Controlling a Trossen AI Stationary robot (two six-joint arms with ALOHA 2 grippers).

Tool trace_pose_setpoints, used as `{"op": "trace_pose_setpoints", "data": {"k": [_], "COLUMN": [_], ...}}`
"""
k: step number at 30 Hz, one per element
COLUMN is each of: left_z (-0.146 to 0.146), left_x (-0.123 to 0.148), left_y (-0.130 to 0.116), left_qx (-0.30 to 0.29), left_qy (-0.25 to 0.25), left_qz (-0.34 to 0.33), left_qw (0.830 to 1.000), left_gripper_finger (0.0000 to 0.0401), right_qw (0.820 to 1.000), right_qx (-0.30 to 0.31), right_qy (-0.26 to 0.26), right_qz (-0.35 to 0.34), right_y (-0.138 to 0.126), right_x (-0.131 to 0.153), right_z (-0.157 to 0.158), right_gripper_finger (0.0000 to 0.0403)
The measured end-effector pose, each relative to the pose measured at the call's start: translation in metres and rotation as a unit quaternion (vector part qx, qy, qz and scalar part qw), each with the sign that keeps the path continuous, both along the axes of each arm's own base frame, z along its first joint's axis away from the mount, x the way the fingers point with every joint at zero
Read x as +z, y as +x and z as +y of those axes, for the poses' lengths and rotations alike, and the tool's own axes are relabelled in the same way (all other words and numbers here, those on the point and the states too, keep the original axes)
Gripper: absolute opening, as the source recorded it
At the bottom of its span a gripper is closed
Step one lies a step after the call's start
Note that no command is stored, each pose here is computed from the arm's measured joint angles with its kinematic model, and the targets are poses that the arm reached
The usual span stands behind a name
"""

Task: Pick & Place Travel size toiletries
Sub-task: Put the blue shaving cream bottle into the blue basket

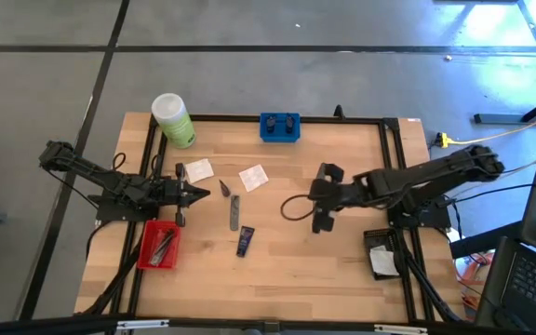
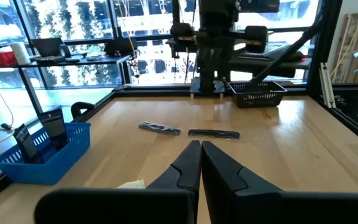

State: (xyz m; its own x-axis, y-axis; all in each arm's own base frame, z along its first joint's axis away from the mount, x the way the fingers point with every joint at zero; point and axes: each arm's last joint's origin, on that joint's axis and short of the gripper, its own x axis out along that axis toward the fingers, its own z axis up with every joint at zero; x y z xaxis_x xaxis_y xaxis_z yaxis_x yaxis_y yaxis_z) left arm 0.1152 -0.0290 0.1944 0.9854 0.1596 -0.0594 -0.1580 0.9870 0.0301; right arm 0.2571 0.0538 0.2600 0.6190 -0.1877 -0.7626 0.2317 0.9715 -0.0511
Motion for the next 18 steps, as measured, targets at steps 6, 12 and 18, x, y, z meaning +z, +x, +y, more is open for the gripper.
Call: {"op": "trace_pose_setpoints", "data": {"k": [6, 12, 18], "left_z": [0.0, 0.0, 0.0], "left_x": [0.0, 0.0, 0.0], "left_y": [0.0, 0.0, 0.0], "left_qx": [0.0, 0.0, 0.0], "left_qy": [0.0, 0.0, 0.0], "left_qz": [0.0, 0.0, 0.0], "left_qw": [1.0, 1.0, 1.0], "left_gripper_finger": [0.0013, 0.0008, 0.0011], "right_qw": [0.999, 0.996, 0.993], "right_qx": [-0.004, -0.007, -0.001], "right_qy": [0.021, 0.026, 0.017], "right_qz": [-0.047, -0.084, -0.119], "right_y": [-0.033, -0.062, -0.082], "right_x": [-0.006, -0.01, -0.004], "right_z": [-0.013, -0.024, -0.03], "right_gripper_finger": [0.0001, 0.0001, 0.0005]}}
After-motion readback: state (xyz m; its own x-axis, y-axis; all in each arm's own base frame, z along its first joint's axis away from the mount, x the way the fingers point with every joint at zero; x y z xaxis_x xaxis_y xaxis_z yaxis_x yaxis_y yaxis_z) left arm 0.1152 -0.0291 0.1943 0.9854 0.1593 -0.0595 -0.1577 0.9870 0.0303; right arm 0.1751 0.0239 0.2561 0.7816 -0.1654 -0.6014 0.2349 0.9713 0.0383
